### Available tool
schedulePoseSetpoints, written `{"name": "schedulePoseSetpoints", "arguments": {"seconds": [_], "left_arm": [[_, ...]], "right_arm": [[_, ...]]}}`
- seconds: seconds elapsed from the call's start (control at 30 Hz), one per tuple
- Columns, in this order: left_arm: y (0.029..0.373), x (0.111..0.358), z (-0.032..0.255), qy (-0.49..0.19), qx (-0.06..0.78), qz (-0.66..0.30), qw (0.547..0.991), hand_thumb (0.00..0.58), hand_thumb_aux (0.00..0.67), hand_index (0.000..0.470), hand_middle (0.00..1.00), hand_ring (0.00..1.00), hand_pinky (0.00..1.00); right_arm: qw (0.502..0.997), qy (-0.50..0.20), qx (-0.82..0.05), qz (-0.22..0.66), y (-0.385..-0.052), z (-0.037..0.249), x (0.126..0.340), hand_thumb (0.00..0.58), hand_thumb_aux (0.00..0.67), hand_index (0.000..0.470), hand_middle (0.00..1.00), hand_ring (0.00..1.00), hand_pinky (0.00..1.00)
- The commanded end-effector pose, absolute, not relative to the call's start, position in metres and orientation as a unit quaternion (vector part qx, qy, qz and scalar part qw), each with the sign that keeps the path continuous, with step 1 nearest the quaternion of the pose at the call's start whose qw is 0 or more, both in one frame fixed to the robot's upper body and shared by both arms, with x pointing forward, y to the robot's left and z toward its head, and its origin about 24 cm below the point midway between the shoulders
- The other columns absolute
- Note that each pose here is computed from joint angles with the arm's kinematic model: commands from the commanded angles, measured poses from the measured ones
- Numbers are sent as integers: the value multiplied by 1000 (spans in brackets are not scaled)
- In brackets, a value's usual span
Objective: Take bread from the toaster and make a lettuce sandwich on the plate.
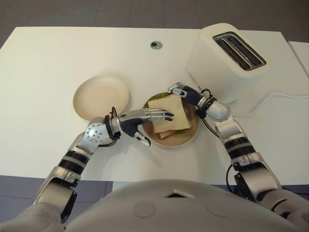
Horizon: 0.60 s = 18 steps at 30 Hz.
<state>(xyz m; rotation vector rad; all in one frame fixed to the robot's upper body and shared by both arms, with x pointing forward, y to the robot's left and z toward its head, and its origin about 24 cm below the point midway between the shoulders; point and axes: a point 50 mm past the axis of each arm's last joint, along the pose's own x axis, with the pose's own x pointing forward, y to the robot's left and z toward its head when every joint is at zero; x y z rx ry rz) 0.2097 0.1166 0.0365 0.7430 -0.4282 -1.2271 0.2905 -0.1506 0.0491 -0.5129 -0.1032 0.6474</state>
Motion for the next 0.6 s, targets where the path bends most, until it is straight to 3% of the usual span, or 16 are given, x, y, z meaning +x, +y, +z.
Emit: {"name": "schedulePoseSetpoints", "arguments": {"seconds": [0.03, 0.2, 0.3, 0.33, 0.37, 0.4, 0.43, 0.47, 0.5, 0.6], "left_arm": [[135, 189, -9, -51, 381, -610, 692, 0, 0, 0, 0, 0, 0], [138, 192, -10, -47, 402, -599, 691, 0, 0, 0, 0, 0, 0], [135, 217, 19, -133, 409, -511, 744, 0, 0, 0, 0, 0, 0], [132, 225, 36, -180, 382, -476, 771, 0, 0, 0, 0, 0, 0], [127, 228, 52, -225, 327, -456, 797, 0, 0, 0, 20, 20, 20], [122, 224, 66, -261, 263, -456, 809, 156, 97, 68, 165, 165, 165], [119, 218, 75, -287, 214, -463, 811, 470, 378, 265, 325, 325, 325], [117, 209, 85, -308, 152, -478, 808, 580, 670, 470, 816, 816, 816], [115, 199, 95, -324, 93, -499, 798, 580, 670, 470, 1000, 1000, 1000], [115, 181, 108, -332, -24, -549, 767, 580, 670, 470, 1000, 1000, 1000]], "right_arm": [[957, -74, -183, 213, -170, 67, 308, 0, 0, 0, 353, 353, 353], [978, -112, -109, 139, -183, 83, 313, 0, 0, 0, 224, 224, 224], [971, -130, -86, 180, -177, 87, 305, 0, 0, 0, 180, 180, 180], [964, -136, -77, 215, -171, 88, 298, 0, 0, 0, 200, 200, 200], [952, -143, -63, 264, -165, 88, 289, 0, 0, 0, 349, 349, 349], [936, -152, -47, 313, -159, 88, 278, 0, 0, 0, 475, 475, 475], [924, -161, -27, 346, -155, 90, 269, 96, 58, 41, 600, 600, 600], [911, -171, 0, 375, -152, 93, 261, 498, 418, 293, 1000, 1000, 1000], [898, -181, 25, 399, -151, 97, 253, 580, 670, 470, 1000, 1000, 1000], [861, -202, 76, 461, -154, 108, 231, 580, 670, 470, 1000, 1000, 1000]]}}
